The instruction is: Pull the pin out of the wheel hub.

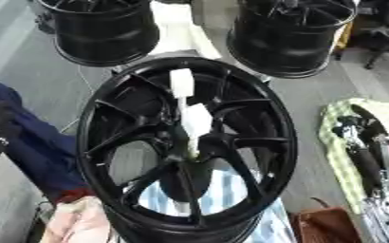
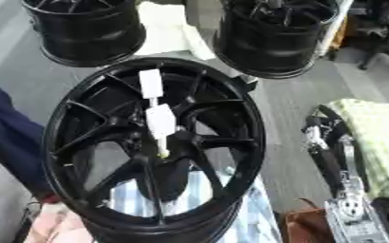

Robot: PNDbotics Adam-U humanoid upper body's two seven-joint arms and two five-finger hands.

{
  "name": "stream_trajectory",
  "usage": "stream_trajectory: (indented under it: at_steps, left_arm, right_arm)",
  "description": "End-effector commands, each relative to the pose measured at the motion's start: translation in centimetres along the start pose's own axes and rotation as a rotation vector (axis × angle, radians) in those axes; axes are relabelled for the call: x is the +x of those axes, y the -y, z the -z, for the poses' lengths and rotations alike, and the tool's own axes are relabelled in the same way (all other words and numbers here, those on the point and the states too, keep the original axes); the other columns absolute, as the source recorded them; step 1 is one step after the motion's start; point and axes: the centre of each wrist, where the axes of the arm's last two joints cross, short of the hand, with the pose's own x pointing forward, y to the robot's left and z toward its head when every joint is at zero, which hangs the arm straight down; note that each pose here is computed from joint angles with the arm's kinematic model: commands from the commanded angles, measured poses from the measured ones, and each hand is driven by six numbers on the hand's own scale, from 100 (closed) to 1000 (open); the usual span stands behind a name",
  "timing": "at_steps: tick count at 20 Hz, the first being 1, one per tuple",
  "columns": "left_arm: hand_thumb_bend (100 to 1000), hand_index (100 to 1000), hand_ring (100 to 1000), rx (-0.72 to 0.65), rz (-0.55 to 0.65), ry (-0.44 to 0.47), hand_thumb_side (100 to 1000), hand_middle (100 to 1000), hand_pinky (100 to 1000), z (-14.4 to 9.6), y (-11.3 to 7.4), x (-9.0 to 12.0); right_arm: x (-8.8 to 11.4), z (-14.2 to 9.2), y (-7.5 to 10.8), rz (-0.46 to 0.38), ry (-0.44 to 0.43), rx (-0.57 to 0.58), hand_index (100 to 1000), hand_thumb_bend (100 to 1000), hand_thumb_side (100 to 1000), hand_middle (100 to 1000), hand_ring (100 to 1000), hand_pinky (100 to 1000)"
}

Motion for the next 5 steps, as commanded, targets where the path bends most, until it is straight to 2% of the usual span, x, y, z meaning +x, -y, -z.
stream_trajectory:
  at_steps: [1,2,3,5]
  left_arm:
    - [139,1000,991,-0.029,0.024,0.032,951,954,970,0.33,0.14,0.76]
    - [148,991,968,-0.038,0.017,0.046,924,945,963,0.38,0.24,0.81]
    - [128,965,923,-0.044,0.006,0.06,854,913,943,0.39,0.29,0.83]
    - [100,919,851,-0.051,-0.012,0.091,769,837,890,0.31,0.25,0.9]
  right_arm:
    - [0.84,0.52,0.16,0.006,0.034,0.003,893,100,617,660,639,733]
    - [0.79,0.47,0.2,0.004,0.031,0.001,893,100,616,660,639,733]
    - [0.78,0.47,0.22,0.003,0.031,0.001,893,100,617,658,637,733]
    - [0.87,0.54,0.21,0.003,0.035,0.001,893,100,619,654,634,733]
